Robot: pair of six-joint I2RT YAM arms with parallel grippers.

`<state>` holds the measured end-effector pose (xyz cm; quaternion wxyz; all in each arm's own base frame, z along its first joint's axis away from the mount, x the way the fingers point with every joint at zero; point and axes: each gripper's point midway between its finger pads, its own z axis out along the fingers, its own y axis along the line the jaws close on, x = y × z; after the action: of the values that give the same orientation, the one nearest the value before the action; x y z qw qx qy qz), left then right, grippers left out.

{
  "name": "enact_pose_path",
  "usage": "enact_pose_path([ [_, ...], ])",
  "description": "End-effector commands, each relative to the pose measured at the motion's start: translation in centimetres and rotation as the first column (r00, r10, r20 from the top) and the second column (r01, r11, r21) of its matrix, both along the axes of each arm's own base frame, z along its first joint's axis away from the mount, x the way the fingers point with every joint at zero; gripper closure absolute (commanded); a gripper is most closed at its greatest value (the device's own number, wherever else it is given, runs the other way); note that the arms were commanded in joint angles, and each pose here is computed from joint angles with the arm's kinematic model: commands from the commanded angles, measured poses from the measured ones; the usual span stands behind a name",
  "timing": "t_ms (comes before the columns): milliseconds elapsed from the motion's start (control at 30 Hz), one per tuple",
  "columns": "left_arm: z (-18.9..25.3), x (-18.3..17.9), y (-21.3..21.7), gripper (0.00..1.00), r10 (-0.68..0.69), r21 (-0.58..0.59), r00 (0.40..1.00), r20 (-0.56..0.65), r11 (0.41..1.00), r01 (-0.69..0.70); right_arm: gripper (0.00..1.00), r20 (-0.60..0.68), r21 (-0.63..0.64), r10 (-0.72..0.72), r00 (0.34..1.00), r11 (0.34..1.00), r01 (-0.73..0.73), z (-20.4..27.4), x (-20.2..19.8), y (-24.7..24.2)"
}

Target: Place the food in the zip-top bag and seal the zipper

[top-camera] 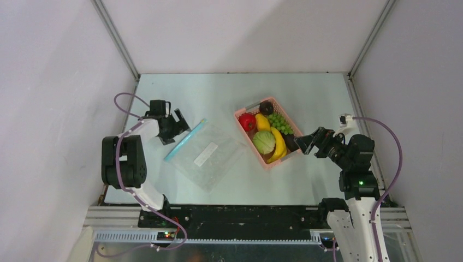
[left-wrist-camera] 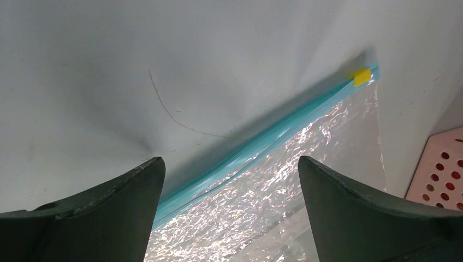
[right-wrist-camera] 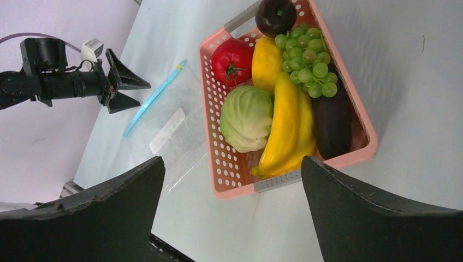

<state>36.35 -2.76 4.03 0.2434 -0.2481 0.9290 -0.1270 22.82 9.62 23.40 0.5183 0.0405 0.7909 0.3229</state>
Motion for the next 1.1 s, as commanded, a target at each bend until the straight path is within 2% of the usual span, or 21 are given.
enact_pose_path([
  [0, 0.3, 0.2, -0.8, 0.02, -0.054, -0.032, 0.998, 0.015, 0.998, 0.054, 0.0, 0.038, -0.015, 0.04, 0.998, 0.999, -0.04, 0.6, -0.1, 0.5],
  [167, -0.8, -1.9, -0.5, 0.02, -0.046, 0.016, 0.998, -0.038, 0.999, 0.046, 0.0, 0.03, -0.021, 0.041, 0.999, 0.999, -0.04, 0.3, -0.1, 0.4],
  [300, -1.7, -3.6, -1.8, 0.02, -0.095, 0.085, 0.991, -0.097, 0.991, 0.103, 0.0, 0.024, -0.02, 0.055, 0.998, 0.998, -0.054, 0.1, 0.0, 0.6],
  [400, -2.1, -4.7, -3.9, 0.02, -0.151, 0.095, 0.982, -0.117, 0.982, 0.162, 0.0, 0.029, -0.017, 0.07, 0.997, 0.997, -0.07, 0.2, 0.0, 0.8],
  [633, -2.3, -7.2, -5.7, 0.0, -0.187, 0.168, 0.971, -0.15, 0.963, 0.212, 0.0, 0.026, -0.023, 0.064, 0.998, 0.998, -0.063, 0.1, -0.2, 0.7],
  [767, -2.2, -8.5, -7.5, 0.06, -0.221, 0.188, 0.962, -0.159, 0.95, 0.25, 0.0, 0.025, -0.025, 0.056, 0.998, 0.998, -0.055, 0.0, -0.4, 0.6],
  [867, -2.4, -9.5, -7.2, 0.09, -0.219, 0.261, 0.957, -0.191, 0.928, 0.265, 0.0, 0.029, -0.03, 0.042, 0.999, 0.999, -0.041, 0.1, -0.5, 0.4],
  [967, -2.8, -10.2, -7.7, 0.11, -0.229, 0.277, 0.951, -0.207, 0.919, 0.281, 0.0, 0.031, -0.035, 0.029, 0.999, 0.999, -0.028, 0.0, -0.4, 0.2],
  [1067, -3.2, -10.5, -7.8, 0.18, -0.223, 0.289, 0.95, -0.218, 0.915, 0.281, 0.0, 0.029, -0.035, 0.026, 0.999, 0.999, -0.025, 0.0, -0.4, 0.1],
])
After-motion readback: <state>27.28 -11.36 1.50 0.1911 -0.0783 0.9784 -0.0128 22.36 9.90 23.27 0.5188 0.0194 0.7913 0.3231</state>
